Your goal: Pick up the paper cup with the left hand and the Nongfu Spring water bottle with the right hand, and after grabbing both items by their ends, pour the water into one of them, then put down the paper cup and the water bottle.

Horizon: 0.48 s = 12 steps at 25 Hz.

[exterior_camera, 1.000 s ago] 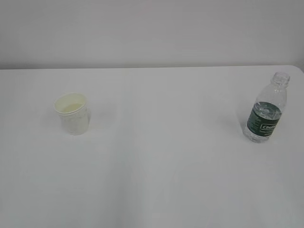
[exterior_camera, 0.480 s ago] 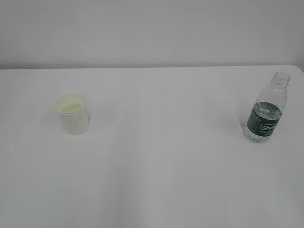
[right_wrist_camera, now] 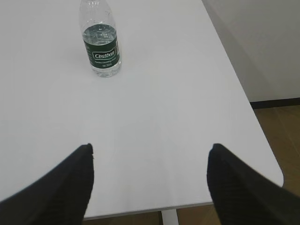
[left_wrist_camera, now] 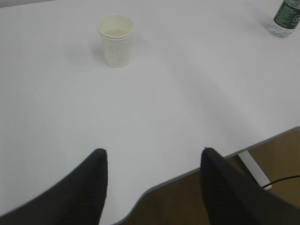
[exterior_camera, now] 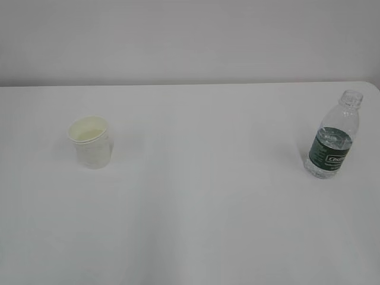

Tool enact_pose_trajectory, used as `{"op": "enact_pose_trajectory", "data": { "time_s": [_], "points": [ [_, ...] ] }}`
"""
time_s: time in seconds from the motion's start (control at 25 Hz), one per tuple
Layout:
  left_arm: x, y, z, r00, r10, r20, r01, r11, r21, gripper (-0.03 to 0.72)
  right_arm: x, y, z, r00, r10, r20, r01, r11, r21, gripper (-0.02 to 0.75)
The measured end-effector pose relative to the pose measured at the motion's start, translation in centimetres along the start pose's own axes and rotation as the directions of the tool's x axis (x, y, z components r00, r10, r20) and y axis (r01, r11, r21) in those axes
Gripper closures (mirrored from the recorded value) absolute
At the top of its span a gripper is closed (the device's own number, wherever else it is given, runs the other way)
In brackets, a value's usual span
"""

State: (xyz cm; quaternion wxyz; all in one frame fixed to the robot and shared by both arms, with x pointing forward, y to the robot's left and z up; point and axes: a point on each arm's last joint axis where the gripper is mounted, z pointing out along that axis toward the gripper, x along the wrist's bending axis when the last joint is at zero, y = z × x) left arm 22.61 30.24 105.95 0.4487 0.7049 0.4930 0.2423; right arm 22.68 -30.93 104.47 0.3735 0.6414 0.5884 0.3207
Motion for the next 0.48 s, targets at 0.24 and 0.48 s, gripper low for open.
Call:
{"op": "enact_pose_trajectory", "data": {
  "time_s": [0.24, 0.48],
  "points": [
    [0.01, 0.00, 0.00, 1.000, 0.001, -0.001, -0.001, 1.000, 0.000, 0.244, -0.01, 0.00, 0.00, 1.000, -0.001, 0.001, 0.001, 1.000, 0.000, 0.166],
    [0.01, 0.00, 0.00, 1.000, 0.001, -0.001, -0.001, 1.000, 0.000, 0.247, -0.01, 0.00, 0.00, 1.000, -0.001, 0.001, 0.001, 1.000, 0.000, 0.166]
  ]
}}
